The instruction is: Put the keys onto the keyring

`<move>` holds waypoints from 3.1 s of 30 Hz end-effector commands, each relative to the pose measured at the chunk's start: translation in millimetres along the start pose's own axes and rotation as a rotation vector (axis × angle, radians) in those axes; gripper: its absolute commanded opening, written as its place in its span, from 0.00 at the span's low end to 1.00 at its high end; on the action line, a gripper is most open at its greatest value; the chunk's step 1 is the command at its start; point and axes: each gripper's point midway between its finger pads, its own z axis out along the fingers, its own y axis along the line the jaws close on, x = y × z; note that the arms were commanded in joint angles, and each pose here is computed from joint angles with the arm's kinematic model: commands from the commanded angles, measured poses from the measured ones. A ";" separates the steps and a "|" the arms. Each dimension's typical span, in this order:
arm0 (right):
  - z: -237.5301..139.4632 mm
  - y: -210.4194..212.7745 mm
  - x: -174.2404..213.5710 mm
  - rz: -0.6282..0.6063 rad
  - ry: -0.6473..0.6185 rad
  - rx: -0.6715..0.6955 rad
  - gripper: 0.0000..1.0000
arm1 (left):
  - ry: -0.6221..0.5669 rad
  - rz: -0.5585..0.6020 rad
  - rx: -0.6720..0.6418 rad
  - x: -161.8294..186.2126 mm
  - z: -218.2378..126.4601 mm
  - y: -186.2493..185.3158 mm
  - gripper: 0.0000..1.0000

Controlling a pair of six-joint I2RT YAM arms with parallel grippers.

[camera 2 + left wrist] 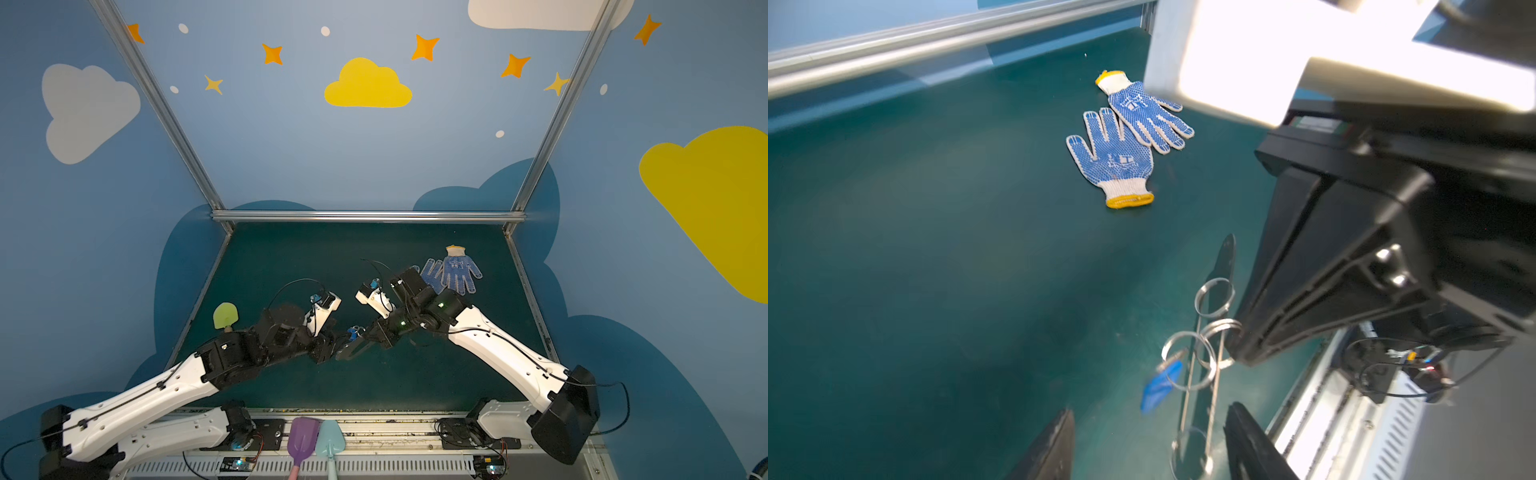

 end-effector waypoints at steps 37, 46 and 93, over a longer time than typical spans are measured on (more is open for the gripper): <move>-15.7 20.7 -21.2 -0.046 -0.067 -0.062 0.00 | 0.051 0.178 -0.001 -7.7 16.3 -15.3 0.27; -19.2 22.4 -24.2 -0.049 -0.082 -0.061 0.00 | 0.055 0.182 0.047 -5.7 14.7 -23.0 0.04; -29.4 28.2 -28.3 -0.030 -0.141 -0.115 0.00 | -0.026 -0.013 0.160 -31.4 10.2 -26.4 0.35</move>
